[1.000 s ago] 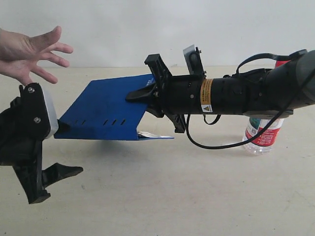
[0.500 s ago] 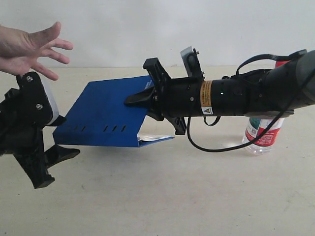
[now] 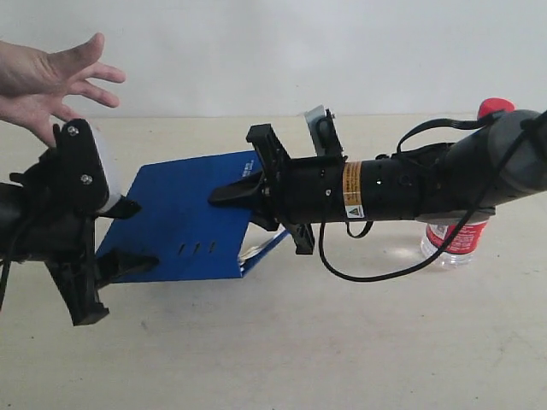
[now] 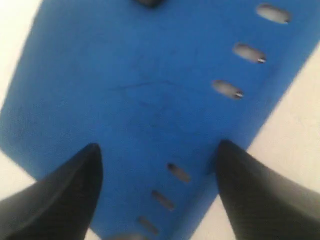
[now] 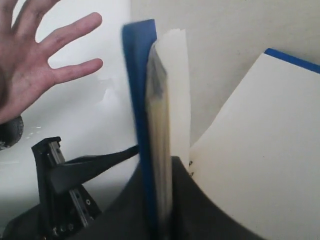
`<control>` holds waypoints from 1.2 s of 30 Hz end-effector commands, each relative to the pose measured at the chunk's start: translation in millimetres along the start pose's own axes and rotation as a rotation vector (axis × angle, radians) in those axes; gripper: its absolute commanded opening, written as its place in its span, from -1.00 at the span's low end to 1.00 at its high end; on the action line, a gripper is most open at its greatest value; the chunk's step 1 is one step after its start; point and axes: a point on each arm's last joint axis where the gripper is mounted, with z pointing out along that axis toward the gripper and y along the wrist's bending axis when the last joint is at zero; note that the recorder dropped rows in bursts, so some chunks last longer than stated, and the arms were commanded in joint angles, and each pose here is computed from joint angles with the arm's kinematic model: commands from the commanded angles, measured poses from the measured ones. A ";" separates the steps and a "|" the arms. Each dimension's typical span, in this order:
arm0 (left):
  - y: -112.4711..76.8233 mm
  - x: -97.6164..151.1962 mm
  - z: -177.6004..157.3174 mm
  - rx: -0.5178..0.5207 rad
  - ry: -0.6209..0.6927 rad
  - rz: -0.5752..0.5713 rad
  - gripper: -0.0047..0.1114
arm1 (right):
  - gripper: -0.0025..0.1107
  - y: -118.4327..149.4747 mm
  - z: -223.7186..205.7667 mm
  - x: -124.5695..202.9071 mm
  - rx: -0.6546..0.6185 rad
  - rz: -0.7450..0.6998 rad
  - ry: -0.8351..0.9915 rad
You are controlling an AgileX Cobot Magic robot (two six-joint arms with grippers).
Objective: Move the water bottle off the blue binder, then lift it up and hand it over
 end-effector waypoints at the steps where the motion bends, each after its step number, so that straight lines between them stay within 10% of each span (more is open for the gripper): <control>1: -21.3 -11.2 11.5 0.098 0.005 0.167 0.11 | -0.96 17.2 -1.9 -5.7 -0.131 0.061 -0.060; 14: -29.7 -35.1 20.2 -0.183 0.101 0.453 -0.03 | -0.96 27.1 -3.9 -7.5 -0.244 0.095 -0.073; 21: -28.8 -32.9 26.9 -0.202 0.129 0.548 -0.50 | -0.96 29.8 2.4 8.0 -0.247 0.047 0.033; 26: -28.8 -32.9 26.9 -0.204 0.125 0.517 -0.84 | -0.96 32.9 10.9 20.7 -0.247 0.037 0.081; 36: -22.1 -36.3 19.4 -0.287 0.098 0.341 -0.84 | -0.93 25.2 14.7 31.2 -0.154 -0.037 0.158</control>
